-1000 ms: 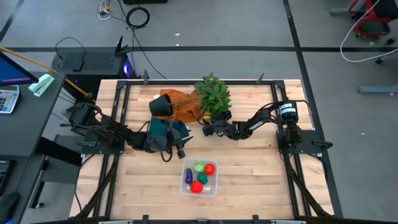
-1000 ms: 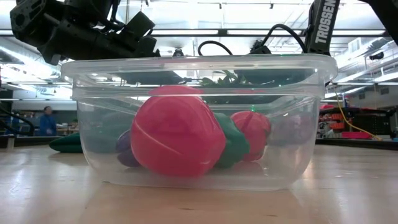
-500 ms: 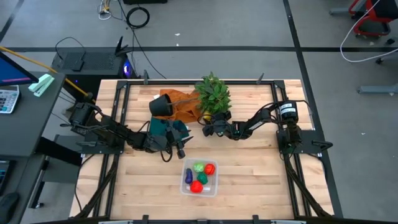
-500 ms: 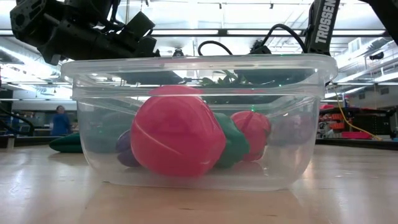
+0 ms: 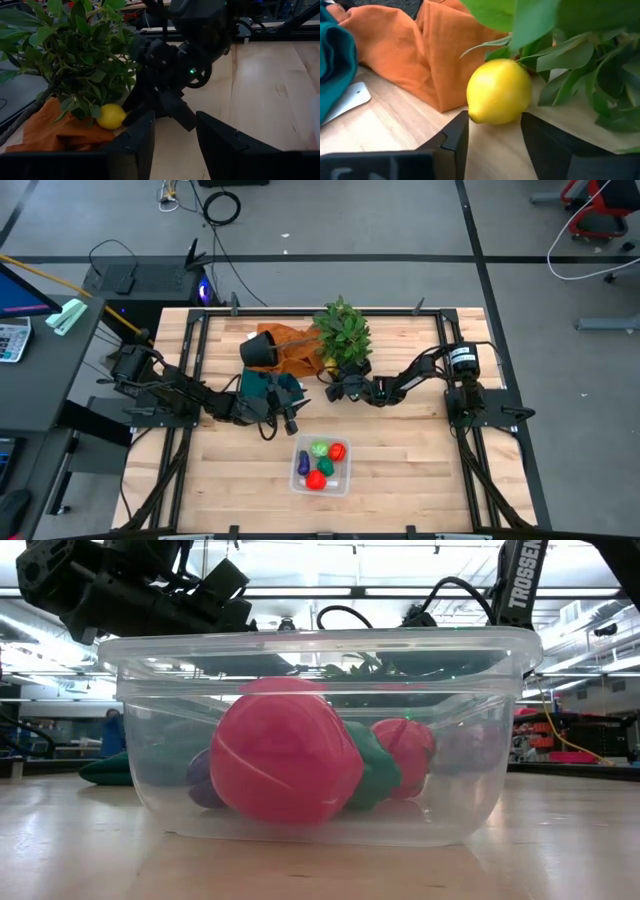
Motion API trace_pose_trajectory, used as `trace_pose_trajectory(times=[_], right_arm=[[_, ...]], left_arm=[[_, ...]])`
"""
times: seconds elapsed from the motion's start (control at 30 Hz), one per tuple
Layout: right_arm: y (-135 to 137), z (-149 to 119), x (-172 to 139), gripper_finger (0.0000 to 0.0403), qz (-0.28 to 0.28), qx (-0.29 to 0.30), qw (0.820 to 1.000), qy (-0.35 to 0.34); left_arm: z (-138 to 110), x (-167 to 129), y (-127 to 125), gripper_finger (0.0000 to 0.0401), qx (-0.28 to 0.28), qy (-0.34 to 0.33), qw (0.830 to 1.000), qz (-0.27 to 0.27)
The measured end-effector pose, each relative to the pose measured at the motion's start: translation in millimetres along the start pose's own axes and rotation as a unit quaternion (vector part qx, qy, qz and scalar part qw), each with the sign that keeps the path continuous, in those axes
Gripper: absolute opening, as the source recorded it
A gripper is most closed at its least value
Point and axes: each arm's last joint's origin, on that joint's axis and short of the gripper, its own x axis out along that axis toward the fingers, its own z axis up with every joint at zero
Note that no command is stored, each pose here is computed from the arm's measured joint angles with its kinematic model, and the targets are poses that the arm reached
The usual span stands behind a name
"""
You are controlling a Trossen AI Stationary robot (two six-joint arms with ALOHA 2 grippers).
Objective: Pick and placing Produce into tupperware
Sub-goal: Put the yellow lemon into the transparent bin
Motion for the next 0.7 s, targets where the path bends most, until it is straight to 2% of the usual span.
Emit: trace_pose_trajectory(times=[0.13,0.37,0.7], right_arm=[[6,-4,-5,0.0095,0.016,-0.007,1.000,0.007],[16,-13,-15,0.0006,0.033,-0.032,0.999,0.024],[22,-18,-21,0.0012,0.045,-0.039,0.998,0.034]], left_arm=[[0,0,0,0.0143,0.000,0.000,1.000,0.000],[-2,0,0,0.0147,0.004,0.009,1.000,0.000],[-2,0,0,0.0141,0.004,0.009,1.000,0.001]])
